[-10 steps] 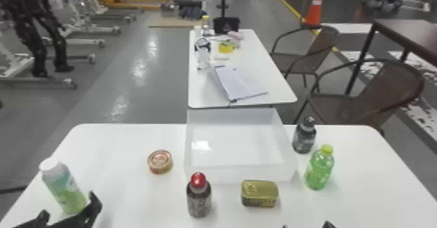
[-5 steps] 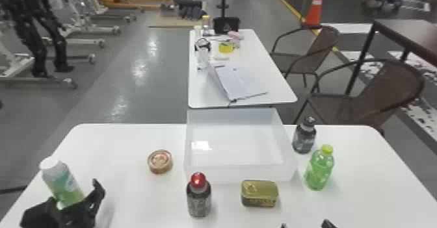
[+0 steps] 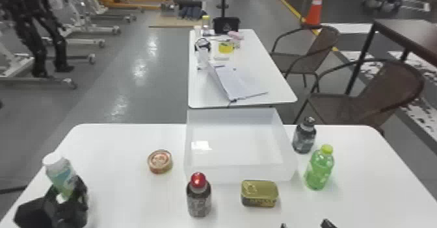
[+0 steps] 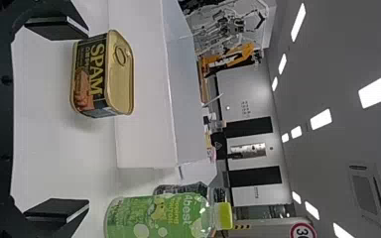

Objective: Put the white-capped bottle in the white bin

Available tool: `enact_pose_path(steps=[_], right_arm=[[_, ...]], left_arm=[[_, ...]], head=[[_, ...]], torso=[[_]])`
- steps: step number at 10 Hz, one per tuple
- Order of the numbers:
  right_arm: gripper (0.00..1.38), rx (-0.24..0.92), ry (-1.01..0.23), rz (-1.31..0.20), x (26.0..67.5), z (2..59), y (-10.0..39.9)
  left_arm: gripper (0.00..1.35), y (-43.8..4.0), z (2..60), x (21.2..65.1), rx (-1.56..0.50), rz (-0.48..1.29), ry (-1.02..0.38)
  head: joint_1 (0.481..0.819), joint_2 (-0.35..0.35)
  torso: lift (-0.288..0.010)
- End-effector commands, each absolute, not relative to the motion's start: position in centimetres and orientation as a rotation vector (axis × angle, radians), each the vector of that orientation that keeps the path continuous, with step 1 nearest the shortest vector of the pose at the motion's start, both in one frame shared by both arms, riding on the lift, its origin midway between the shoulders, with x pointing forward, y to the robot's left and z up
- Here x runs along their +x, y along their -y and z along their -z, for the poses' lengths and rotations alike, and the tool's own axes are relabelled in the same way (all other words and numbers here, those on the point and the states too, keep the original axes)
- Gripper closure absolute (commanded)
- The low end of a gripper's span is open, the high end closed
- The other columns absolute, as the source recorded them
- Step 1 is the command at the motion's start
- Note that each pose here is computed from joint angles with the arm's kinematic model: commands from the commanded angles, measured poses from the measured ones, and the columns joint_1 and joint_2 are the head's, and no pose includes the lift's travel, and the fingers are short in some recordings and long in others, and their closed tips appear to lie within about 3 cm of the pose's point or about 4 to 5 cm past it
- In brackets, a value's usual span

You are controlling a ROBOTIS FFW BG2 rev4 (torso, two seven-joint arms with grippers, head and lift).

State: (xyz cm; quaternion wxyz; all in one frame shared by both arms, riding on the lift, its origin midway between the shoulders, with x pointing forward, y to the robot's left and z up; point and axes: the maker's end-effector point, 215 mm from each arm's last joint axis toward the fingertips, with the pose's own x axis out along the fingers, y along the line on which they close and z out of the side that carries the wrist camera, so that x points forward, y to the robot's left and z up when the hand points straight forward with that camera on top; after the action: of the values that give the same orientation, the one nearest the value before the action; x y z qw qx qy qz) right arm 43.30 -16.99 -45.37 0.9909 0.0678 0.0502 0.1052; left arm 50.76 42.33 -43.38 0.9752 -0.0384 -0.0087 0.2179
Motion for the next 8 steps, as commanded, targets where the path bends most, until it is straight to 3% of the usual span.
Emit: enact_pose_path(steps=[1,3,5,8], right_arm=[[0.1,0.134,-0.1,-0.212,43.3,45.3,17.0],[0.1,0.136,-0.1,-0.211,43.3,45.3,17.1],[0.1,0.136,-0.1,-0.212,43.3,45.3,17.0],[0.1,0.138,-0.101,-0.212,43.3,45.4,17.0]], left_arm=[[1.12,-42.1,43.2,51.1,-0.061,-0.419,0.018],[1.12,-41.2,43.1,51.1,-0.061,-0.398,0.026],[1.12,-38.4,38.6,52.0,-0.05,-0.313,0.107],[1.12,-29.4,28.8,55.6,-0.044,-0.081,0.243]], head=[[0.549,0.0],[0.549,0.0],[0.549,0.0],[0.549,0.0]], torso=[[-0.1],[-0.1],[-0.1],[-0.1]])
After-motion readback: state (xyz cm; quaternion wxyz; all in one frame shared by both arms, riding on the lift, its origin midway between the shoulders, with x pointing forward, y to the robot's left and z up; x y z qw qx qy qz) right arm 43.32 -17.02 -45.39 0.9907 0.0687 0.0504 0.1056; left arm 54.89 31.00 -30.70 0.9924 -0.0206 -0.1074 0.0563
